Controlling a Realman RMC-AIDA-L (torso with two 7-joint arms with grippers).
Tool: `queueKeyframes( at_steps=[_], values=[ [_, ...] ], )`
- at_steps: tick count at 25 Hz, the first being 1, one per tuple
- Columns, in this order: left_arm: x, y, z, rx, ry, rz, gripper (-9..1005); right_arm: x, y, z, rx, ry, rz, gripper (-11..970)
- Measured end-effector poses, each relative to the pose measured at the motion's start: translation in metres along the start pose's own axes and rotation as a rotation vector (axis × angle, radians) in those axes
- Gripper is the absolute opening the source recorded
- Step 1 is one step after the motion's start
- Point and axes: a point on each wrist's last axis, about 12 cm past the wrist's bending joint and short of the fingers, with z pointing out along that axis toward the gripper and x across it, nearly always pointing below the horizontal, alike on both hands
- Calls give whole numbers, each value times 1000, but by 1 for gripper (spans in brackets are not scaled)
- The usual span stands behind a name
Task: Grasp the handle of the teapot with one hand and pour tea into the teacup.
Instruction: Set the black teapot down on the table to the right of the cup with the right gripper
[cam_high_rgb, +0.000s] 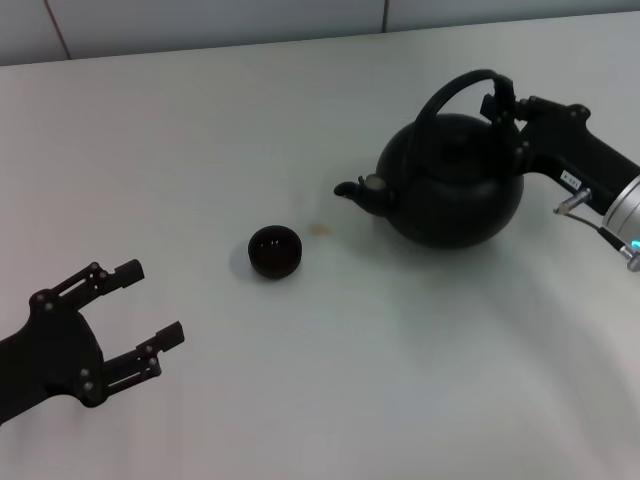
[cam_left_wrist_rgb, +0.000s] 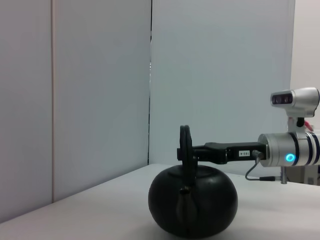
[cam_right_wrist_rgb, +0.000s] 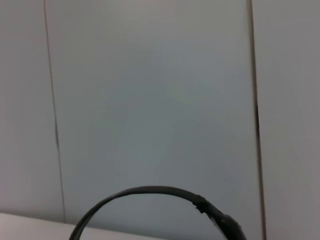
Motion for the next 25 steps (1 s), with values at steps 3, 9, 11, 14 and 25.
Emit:
queueKeyframes(
  at_steps=[3,9,11,14,25],
  values=[
    [0,0,0,1,1,0,799,2,0,-1,9,4,2,90],
    [1,-2,1,4,-3,-8,799,4,1,-3,21,3,-3,107],
    [1,-2,1,4,-3,-8,799,4,1,-3,22,3,-3,113],
    [1,-1,1,1,-5,-8,799,4,1,-3,22,4,-14,122],
    [1,-1,1,-1,-8,-8,799,4,2,-6,9,-1,-30,177]
  ],
)
